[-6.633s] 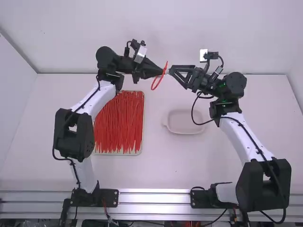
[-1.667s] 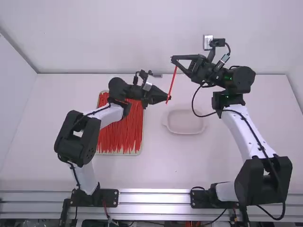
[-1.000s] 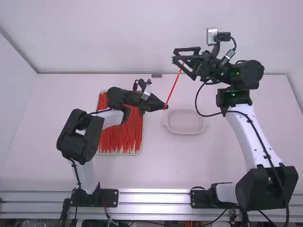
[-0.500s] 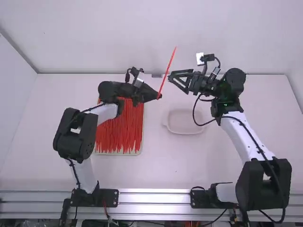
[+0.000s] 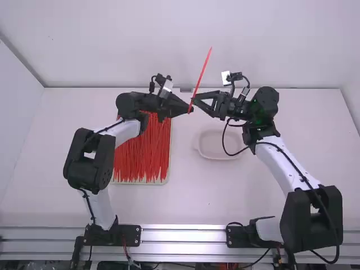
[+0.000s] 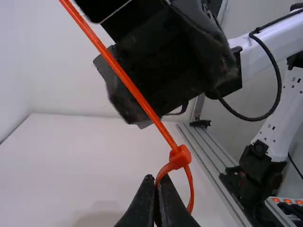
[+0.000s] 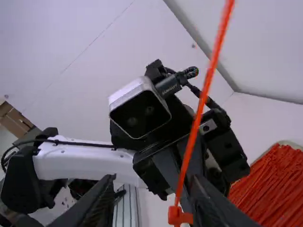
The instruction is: Fasten the cable tie
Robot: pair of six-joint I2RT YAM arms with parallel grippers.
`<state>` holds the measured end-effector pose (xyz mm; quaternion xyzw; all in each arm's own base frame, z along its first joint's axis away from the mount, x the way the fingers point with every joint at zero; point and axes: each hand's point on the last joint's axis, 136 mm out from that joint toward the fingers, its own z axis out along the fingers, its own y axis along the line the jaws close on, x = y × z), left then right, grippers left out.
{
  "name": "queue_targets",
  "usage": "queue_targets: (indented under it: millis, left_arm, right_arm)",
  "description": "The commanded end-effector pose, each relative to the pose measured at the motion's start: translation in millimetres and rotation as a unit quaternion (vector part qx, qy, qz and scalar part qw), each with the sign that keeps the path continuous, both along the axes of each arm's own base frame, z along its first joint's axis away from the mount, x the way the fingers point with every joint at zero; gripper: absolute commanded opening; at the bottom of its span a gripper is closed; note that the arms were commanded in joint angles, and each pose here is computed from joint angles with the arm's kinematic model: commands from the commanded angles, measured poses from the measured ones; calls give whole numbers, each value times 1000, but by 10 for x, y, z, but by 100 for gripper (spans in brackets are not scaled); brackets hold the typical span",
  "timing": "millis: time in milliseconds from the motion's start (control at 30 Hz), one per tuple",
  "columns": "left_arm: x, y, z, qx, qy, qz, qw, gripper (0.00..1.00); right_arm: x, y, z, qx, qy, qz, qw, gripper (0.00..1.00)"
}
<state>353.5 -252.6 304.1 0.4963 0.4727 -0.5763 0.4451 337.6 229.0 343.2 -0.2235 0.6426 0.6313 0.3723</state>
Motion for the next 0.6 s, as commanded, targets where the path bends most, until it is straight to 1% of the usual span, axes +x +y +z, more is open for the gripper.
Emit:
queue_targets:
  millis: [0, 233, 433, 467, 567]
  left_arm:
    - [-4, -27, 83, -7, -13, 0, 1000, 2]
    - [18, -29, 105, -13, -11, 7, 1000, 2]
    - [26, -29, 116, -16, -12, 9, 1000, 2]
    - [26, -29, 116, -16, -12, 9, 1000, 2]
    - [28, -28, 115, -16, -11, 9, 1000, 2]
  right_arm:
    - [-43, 61, 7, -1, -11, 8, 1000, 41]
    - [-41, 80, 10, 0, -11, 6, 1000, 33]
    - [-55, 86, 1, -2, -16, 10, 1000, 18]
    - [-55, 86, 1, -2, -16, 10, 1000, 18]
    - [-53, 84, 2, -4, -22, 9, 1000, 0]
